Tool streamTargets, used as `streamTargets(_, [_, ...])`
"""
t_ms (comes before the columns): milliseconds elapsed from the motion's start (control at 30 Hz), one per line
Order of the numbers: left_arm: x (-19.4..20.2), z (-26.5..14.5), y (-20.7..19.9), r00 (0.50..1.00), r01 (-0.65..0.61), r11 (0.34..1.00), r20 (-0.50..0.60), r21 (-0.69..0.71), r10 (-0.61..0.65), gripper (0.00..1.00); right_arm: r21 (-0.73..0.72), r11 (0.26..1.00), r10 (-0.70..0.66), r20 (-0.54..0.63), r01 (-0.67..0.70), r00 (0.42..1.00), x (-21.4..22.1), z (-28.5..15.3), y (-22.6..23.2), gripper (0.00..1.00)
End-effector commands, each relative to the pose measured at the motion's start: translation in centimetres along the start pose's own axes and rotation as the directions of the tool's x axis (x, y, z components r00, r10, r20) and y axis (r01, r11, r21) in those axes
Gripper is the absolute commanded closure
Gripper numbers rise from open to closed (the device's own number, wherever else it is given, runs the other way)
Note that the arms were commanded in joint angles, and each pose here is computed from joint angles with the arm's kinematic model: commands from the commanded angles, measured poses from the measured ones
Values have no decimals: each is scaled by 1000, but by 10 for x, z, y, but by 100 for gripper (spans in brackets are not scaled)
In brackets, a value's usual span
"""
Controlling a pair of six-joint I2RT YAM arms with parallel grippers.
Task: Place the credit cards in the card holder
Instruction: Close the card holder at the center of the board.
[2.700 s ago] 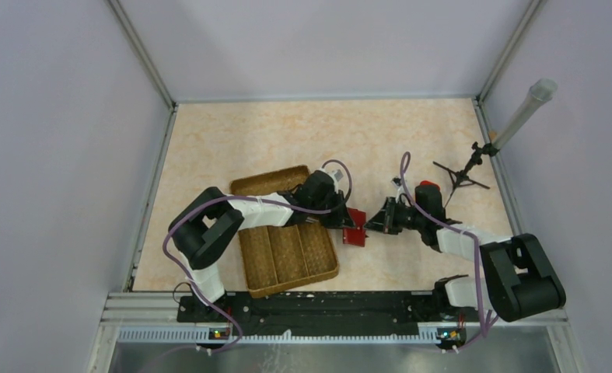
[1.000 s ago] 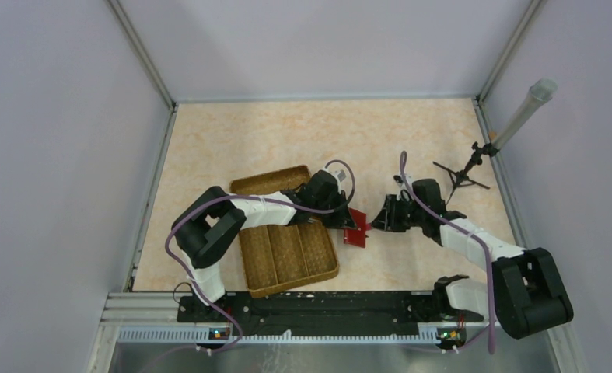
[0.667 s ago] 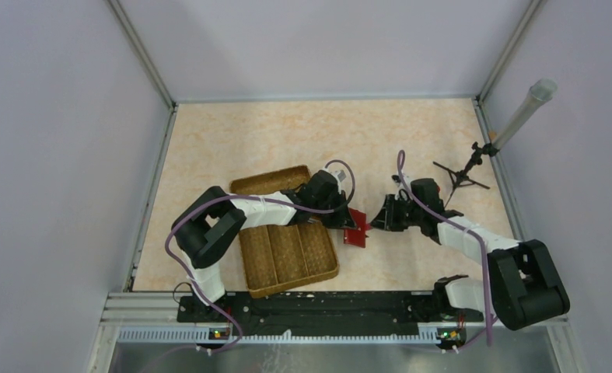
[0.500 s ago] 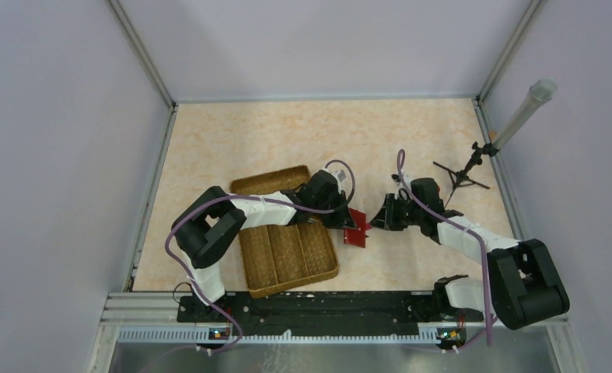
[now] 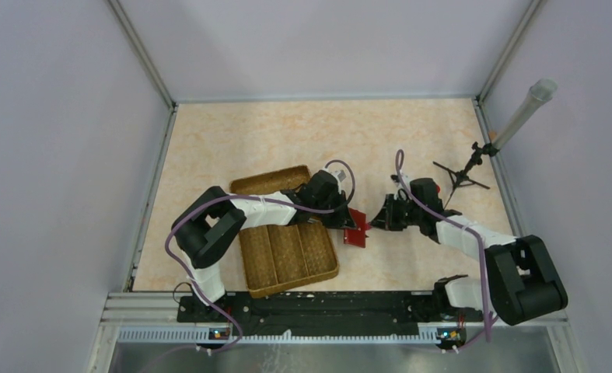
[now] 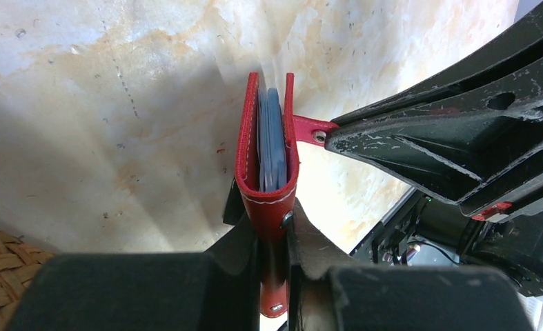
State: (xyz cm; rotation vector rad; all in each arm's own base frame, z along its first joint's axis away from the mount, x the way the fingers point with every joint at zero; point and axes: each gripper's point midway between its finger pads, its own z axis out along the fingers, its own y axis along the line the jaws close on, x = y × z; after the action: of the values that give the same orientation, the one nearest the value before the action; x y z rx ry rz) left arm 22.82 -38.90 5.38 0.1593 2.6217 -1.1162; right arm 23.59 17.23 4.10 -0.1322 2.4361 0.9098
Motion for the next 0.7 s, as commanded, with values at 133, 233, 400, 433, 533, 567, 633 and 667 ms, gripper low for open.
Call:
streamTargets(133, [-6, 2, 6, 999, -29, 998, 20, -46, 30, 100, -185, 982, -43, 22, 46, 999, -3, -1, 33, 100])
streamTargets(233, [-7, 2, 5, 999, -33, 998, 22, -45, 34, 100, -205, 978, -44, 19, 47, 999, -2, -1, 35, 100])
streamTargets(400, [-8, 3, 4, 999, -33, 998, 20, -44, 34, 100, -243, 969, -43, -11, 39, 999, 5, 4, 38, 100])
streamTargets(433, [-7, 4, 4, 999, -33, 999, 18, -43, 34, 100, -246, 968, -46, -13, 42, 999, 6, 4, 39, 100])
streamTargets(533, [-7, 4, 4, 999, -33, 999, 18, -43, 33, 100, -258, 965, -53, -21, 46, 998, 8, 5, 41, 100])
streamTargets(567, [-7, 4, 5, 999, -31, 999, 18, -44, 32, 100, -263, 964, -55, -22, 47, 998, 7, 6, 42, 100])
streamTargets(633, [-3, 4, 9, 1000, -26, 998, 2, -62, 26, 100, -273, 961, -57, -27, 48, 998, 9, 6, 44, 100])
streamTargets(667, [-3, 4, 10, 1000, -24, 998, 0, -64, 24, 100, -279, 959, -60, -30, 49, 998, 9, 6, 45, 100])
